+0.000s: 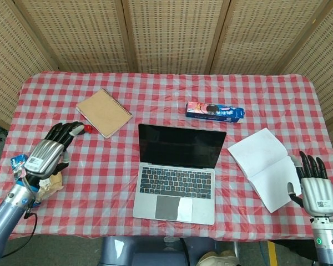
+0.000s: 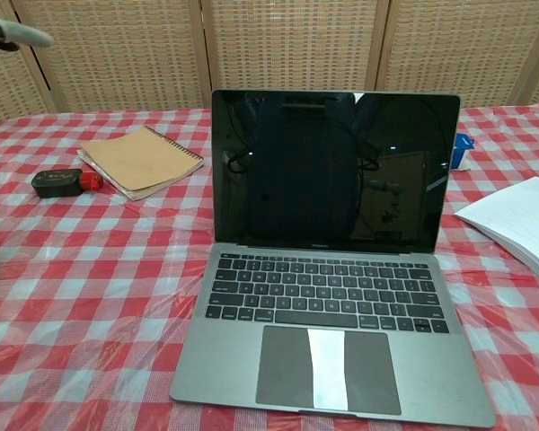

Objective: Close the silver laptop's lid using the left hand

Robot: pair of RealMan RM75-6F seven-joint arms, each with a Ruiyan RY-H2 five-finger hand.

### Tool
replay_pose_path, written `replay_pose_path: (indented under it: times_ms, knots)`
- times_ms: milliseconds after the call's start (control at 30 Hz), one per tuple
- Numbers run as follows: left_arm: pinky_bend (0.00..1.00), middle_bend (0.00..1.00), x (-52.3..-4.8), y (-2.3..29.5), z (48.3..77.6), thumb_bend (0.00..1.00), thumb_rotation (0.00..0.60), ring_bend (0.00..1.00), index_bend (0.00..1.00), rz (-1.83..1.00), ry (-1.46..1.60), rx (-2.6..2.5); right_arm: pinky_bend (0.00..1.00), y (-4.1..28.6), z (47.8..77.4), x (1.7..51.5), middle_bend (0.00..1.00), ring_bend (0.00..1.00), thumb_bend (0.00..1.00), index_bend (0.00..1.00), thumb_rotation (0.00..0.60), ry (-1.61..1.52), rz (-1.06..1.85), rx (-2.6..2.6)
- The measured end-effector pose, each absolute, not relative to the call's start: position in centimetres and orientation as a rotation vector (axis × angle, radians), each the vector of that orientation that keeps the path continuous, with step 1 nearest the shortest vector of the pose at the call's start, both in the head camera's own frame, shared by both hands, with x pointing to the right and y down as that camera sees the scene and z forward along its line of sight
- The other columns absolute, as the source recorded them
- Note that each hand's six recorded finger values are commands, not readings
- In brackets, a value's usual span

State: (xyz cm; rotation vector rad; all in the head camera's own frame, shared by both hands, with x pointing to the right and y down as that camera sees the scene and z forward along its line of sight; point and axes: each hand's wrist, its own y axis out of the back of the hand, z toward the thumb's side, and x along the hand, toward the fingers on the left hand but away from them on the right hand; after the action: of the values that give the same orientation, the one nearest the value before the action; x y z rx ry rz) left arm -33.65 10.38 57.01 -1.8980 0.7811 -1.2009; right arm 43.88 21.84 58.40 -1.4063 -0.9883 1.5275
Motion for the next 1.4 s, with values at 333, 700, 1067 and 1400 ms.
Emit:
replay_pose_path:
  times_ms: [333,700,1067,1400]
  knots:
    - [0.06,0.0,-25.6,4.7,56.9,1.0,0.6,0.0,0.09,-1.085,0.644,-2.051,0.0,21.3,58.5,45.2,0.0,0.0,0.66,0.0,0.6,-1.012,1.571,-1.374]
    - [0.11,0.0,-17.5,0.7,58.3,1.0,0.6,0.0,0.14,-1.036,0.584,-2.118,0.0,21.0,58.4,46.5,0.0,0.0,0.66,0.0,0.6,-1.056,1.61,-1.37]
    - [0.14,0.0,-10.2,-1.6,59.8,1.0,0.6,0.04,0.15,-1.065,0.561,-2.192,0.0,20.9,58.7,47.0,0.0,0.0,0.66,0.01,0.6,-1.068,1.628,-1.384]
    - [0.14,0.0,-5.1,-1.8,60.3,1.0,0.6,0.06,0.18,-1.109,0.485,-2.229,0.0,20.8,58.3,47.4,0.0,0.0,0.66,0.01,0.6,-1.096,1.622,-1.391]
